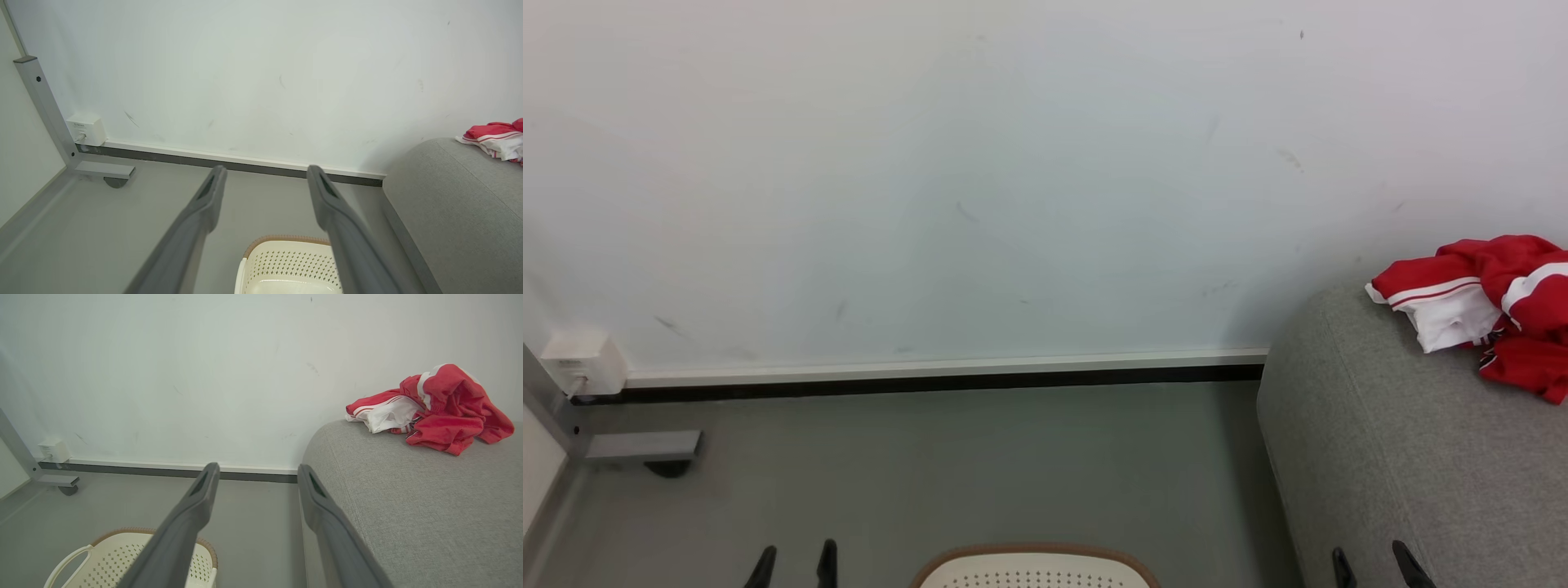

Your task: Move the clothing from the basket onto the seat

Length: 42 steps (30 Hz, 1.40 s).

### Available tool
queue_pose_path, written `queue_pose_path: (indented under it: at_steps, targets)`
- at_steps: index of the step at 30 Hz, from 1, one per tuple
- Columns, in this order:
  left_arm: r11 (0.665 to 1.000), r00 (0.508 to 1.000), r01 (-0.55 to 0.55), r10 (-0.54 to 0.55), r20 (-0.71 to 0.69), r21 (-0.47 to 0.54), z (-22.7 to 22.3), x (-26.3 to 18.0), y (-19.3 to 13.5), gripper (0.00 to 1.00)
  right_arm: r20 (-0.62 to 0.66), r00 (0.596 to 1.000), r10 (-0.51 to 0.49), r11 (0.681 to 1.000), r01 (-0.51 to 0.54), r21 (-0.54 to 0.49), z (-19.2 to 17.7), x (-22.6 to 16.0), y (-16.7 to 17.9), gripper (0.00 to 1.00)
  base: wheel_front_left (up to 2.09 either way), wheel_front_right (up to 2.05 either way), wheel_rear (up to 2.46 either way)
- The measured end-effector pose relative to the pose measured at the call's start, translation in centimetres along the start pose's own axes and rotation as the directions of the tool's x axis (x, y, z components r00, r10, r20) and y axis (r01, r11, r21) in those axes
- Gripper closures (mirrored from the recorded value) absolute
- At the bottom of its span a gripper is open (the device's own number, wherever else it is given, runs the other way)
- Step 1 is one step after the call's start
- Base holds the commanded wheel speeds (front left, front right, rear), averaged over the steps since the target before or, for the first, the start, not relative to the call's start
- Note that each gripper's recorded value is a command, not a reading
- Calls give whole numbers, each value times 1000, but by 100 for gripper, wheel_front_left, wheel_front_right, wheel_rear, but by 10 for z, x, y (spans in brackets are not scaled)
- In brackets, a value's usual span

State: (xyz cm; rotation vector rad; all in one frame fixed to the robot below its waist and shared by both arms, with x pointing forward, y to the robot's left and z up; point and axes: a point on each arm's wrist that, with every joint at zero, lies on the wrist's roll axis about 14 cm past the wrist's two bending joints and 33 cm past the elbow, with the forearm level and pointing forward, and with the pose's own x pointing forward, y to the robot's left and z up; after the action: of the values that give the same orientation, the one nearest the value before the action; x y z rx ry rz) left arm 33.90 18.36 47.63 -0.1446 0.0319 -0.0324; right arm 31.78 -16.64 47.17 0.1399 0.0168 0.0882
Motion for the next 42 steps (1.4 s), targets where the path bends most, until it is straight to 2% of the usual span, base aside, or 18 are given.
queue_pose_path:
  at_steps: [12, 13, 20, 26, 32, 42]
  targets:
    - [1000, 1000, 10, -10, -1, -7, -4, -3, -1, 0, -15, 1000, 9, 1000, -9, 11, -5, -2, 4, 0, 0, 0, 0]
    - [1000, 1000, 11, -11, -1, -11, -4, -3, -1, 100, -16, 1000, 10, 1000, -10, 11, -6, -2, 4, 100, 0, 0, 0]
    - [999, 997, 5, -8, -73, -36, -28, -13, -6, 100, -73, 997, 0, 1000, 2, 17, -23, -9, 2, 100, 0, 0, 0]
    - [991, 994, -36, 22, -108, -127, -34, -13, 0, 100, -96, 995, -32, 992, 43, 116, -27, -9, -4, 100, 0, 0, 0]
    - [968, 993, -69, 43, -111, -240, -31, -8, 2, 100, -95, 994, -60, 972, 80, 220, -24, -4, -10, 100, 0, 0, 0]
    - [917, 992, -101, 62, -113, -387, -24, 0, 6, 100, -91, 991, -96, 918, 123, 377, -17, 4, -18, 100, 0, 0, 0]
